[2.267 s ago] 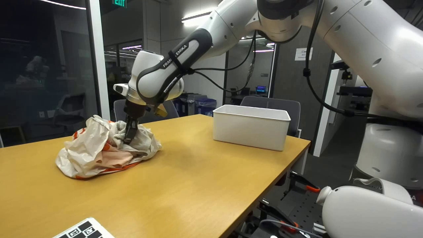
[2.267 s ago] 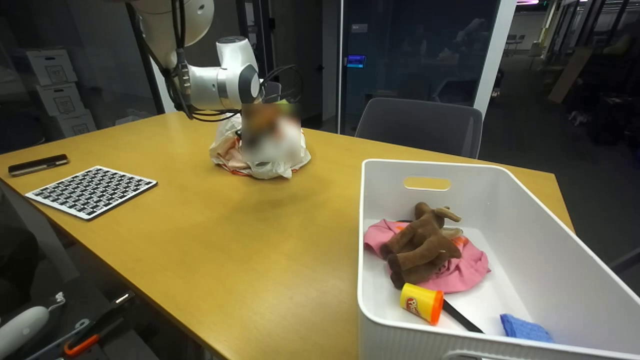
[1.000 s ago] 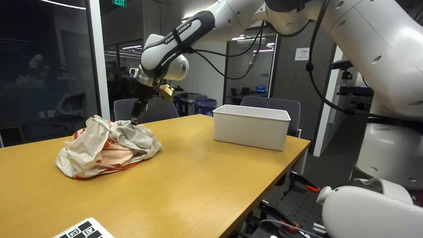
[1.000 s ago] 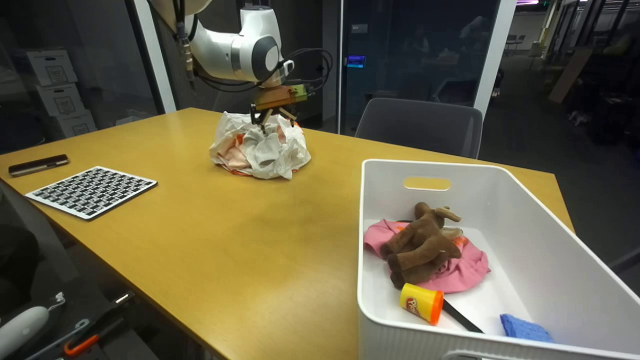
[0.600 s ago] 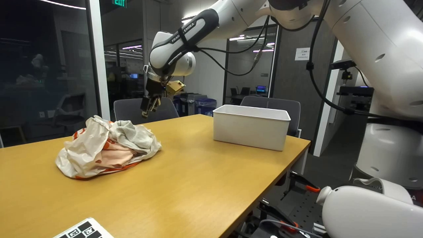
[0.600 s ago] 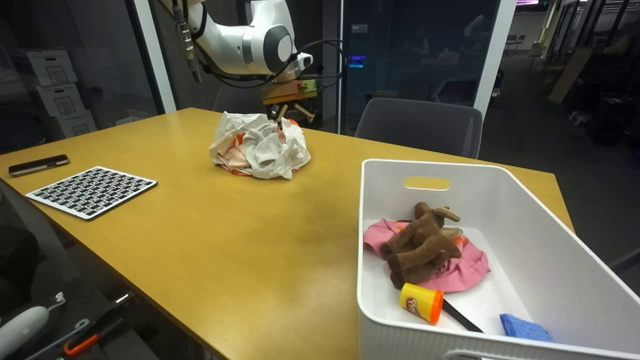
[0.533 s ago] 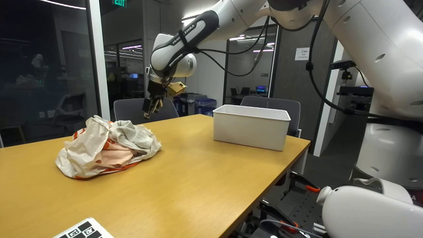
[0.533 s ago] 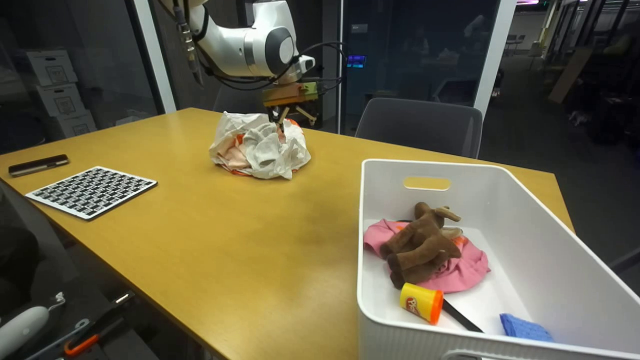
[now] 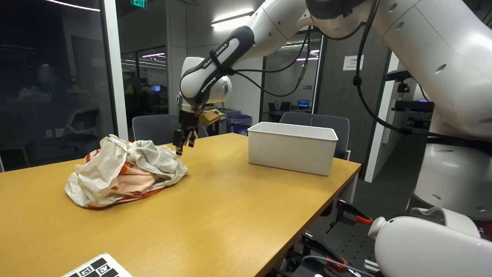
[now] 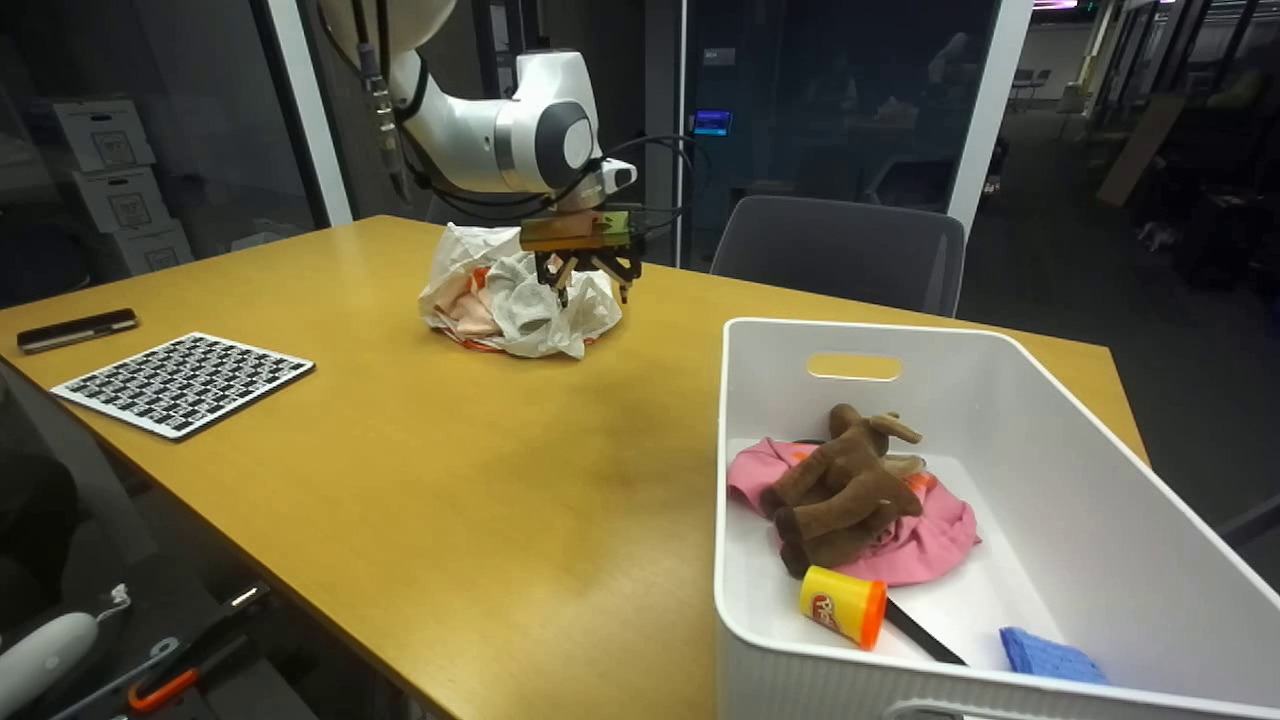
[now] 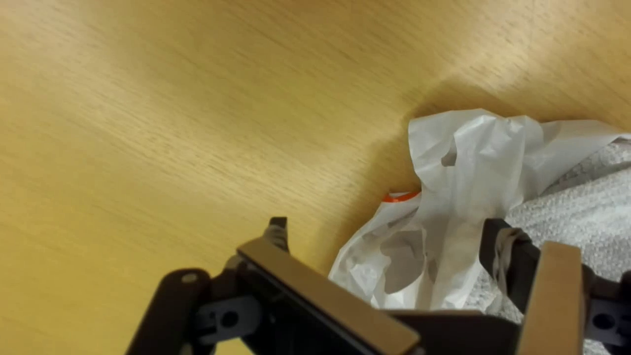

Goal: Pick up the light pink shirt and white towel from the basket and put it on the table then pick up the pink shirt and white towel from the table and put them in the plastic bag one by one

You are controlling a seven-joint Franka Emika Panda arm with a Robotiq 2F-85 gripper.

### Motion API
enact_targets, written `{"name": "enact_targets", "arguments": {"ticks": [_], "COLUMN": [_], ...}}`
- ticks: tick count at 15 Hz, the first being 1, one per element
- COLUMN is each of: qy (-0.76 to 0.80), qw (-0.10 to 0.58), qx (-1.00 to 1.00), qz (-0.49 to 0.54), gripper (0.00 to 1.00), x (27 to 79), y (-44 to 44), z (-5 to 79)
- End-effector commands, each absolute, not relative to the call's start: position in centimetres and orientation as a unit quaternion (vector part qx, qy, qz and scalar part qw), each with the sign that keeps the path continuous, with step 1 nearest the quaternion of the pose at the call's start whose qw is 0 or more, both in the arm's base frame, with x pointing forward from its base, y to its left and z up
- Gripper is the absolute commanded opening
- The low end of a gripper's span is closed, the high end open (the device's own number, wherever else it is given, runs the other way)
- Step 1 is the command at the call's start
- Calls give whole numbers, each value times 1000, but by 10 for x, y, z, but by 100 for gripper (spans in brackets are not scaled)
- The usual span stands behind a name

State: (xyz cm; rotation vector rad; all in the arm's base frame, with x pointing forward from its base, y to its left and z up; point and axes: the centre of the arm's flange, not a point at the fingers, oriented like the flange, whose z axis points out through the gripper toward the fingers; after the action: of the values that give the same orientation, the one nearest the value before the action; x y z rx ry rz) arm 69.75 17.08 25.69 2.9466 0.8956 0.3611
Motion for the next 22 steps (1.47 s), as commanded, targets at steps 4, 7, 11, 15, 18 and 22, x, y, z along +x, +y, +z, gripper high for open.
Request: {"name": "enact_targets", "arguments": {"ticks": [4, 7, 11, 15, 18, 22], "qy": [265, 269, 289, 312, 325, 331], "qw": [13, 4, -8, -17, -26, -37], "qx": [959, 959, 953, 945, 941, 939], "qz": [96, 94, 91, 92, 90, 90], "gripper": [100, 100, 100, 74, 49, 21], "x": [696, 694, 696, 696, 696, 697], "y": [181, 187, 193, 193, 191, 187], "z": [249, 247, 234, 221, 218, 218]}}
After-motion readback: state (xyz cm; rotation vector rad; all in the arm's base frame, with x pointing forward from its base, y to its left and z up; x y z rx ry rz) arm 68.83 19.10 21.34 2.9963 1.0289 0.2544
